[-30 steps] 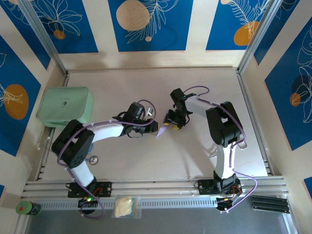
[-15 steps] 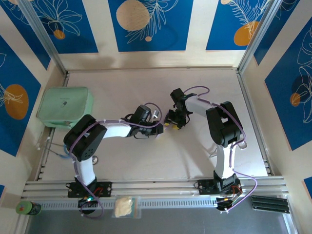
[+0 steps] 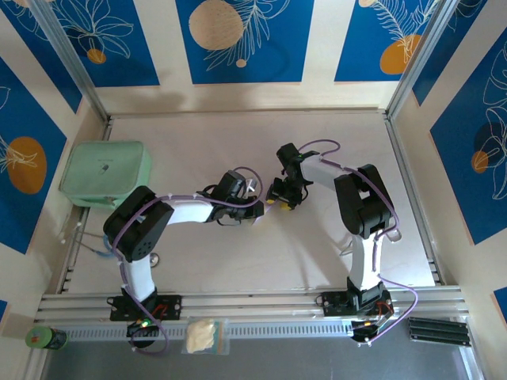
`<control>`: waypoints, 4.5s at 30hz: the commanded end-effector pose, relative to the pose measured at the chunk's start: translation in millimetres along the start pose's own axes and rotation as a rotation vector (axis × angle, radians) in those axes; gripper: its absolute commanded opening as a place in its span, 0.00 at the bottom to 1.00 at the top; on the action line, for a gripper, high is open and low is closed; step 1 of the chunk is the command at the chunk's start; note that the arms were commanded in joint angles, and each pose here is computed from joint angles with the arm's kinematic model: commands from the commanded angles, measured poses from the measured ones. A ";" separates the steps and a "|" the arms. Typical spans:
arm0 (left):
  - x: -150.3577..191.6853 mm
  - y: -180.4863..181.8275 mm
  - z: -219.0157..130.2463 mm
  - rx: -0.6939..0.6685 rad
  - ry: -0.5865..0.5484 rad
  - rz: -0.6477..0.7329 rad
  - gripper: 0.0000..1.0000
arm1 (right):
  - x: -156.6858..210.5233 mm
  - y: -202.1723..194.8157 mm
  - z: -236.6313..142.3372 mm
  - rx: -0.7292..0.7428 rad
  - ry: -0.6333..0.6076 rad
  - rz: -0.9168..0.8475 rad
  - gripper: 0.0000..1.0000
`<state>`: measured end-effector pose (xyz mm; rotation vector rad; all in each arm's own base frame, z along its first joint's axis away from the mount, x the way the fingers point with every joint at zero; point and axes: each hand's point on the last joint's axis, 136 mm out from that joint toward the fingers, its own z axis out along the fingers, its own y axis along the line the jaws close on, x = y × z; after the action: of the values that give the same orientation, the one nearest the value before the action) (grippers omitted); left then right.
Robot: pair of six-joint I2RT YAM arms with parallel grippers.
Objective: Fold a paper plane with a square sheet of paper (pick it up from the middle)
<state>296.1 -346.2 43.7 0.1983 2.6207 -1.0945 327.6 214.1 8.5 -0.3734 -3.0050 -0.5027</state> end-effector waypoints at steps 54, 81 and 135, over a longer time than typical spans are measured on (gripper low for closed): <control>-7.3 -4.8 0.7 -0.029 0.000 0.024 0.18 | 24.6 -87.6 78.9 0.361 0.109 0.066 0.44; 9.3 15.1 11.5 -0.106 0.025 -0.004 0.17 | 25.5 -93.9 82.9 0.397 0.128 0.076 0.44; 32.6 39.9 17.8 -0.169 0.134 -0.072 0.10 | -3.8 28.1 -67.8 -0.243 -0.174 -0.141 0.41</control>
<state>295.4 -344.8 21.7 0.1669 2.7127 -0.9801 347.6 197.9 83.4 -0.3421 -3.1750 -0.7552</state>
